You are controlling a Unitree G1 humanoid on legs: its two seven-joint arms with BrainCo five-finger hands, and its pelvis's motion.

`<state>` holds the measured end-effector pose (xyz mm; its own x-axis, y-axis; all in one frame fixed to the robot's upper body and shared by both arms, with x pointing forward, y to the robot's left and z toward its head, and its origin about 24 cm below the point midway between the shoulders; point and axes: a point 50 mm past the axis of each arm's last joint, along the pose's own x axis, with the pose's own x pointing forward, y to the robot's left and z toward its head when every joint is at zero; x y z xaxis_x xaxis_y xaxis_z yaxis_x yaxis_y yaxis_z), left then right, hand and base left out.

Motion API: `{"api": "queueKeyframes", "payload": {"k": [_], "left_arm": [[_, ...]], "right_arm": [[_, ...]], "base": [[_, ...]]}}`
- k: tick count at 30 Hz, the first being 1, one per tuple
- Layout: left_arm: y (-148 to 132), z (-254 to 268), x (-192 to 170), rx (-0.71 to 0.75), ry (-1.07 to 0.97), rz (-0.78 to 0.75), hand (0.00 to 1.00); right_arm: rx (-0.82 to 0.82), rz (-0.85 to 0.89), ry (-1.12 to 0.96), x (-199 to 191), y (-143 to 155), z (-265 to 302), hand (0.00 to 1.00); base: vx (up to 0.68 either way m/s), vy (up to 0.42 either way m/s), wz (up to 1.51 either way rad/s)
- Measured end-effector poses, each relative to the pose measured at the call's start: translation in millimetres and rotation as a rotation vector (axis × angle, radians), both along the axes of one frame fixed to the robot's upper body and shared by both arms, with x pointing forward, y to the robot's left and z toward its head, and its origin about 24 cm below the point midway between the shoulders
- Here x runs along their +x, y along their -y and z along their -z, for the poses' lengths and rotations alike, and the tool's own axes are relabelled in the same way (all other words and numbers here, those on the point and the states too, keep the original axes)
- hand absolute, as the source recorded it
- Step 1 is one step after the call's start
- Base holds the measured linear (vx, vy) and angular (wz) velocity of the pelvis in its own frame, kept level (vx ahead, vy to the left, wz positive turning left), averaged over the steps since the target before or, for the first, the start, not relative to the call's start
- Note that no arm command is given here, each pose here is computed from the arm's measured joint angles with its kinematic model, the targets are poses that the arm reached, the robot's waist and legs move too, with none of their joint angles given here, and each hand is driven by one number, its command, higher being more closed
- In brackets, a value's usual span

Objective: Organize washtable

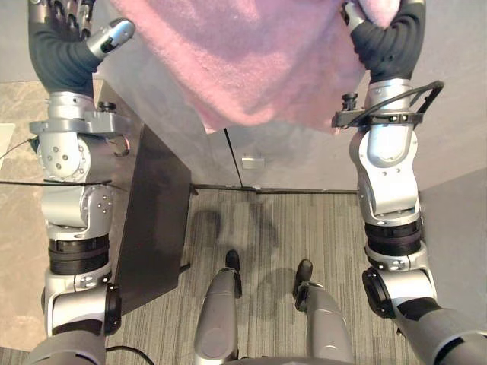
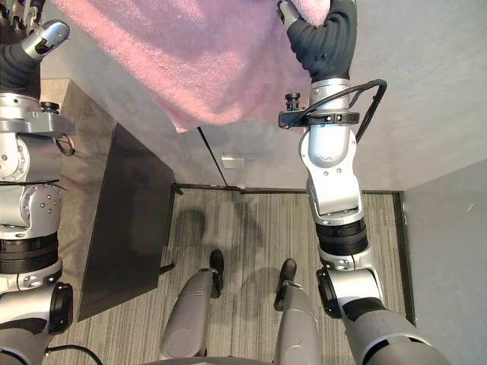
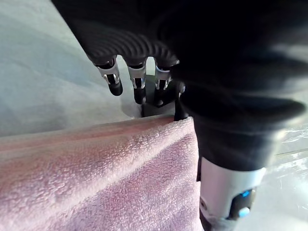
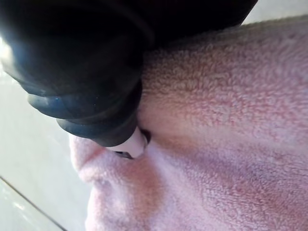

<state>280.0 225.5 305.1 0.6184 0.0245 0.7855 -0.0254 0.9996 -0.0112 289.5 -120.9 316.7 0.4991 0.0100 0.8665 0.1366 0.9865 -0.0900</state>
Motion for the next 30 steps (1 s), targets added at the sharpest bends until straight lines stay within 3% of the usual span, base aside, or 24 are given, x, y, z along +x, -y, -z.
{"api": "queueKeyframes", "payload": {"k": [7, 18, 24, 30], "left_arm": [[1.9, 2.6, -0.1, 0.011, -0.001, 0.001, 0.00], [1.3, 26.3, -9.5, 0.024, -0.028, -0.066, 0.00], [0.1, 67.4, -36.9, 0.110, -0.086, -0.267, 0.00], [-25.0, 123.3, -68.1, 0.247, -0.315, -0.545, 0.00]], "right_arm": [[0.014, -0.049, -0.016, 0.2, -6.1, 5.0, 0.00], [0.148, -0.145, -0.257, 8.8, -8.6, 68.1, 0.00], [0.187, -0.140, -0.503, 0.8, -0.6, 139.6, 0.00], [0.089, -0.126, -0.728, -15.6, 6.6, 201.3, 0.00]], "base": [[0.00, 0.000, 0.00], [0.00, 0.000, 0.00], [0.06, -0.022, 0.04], [0.07, -0.011, 0.08]]}}
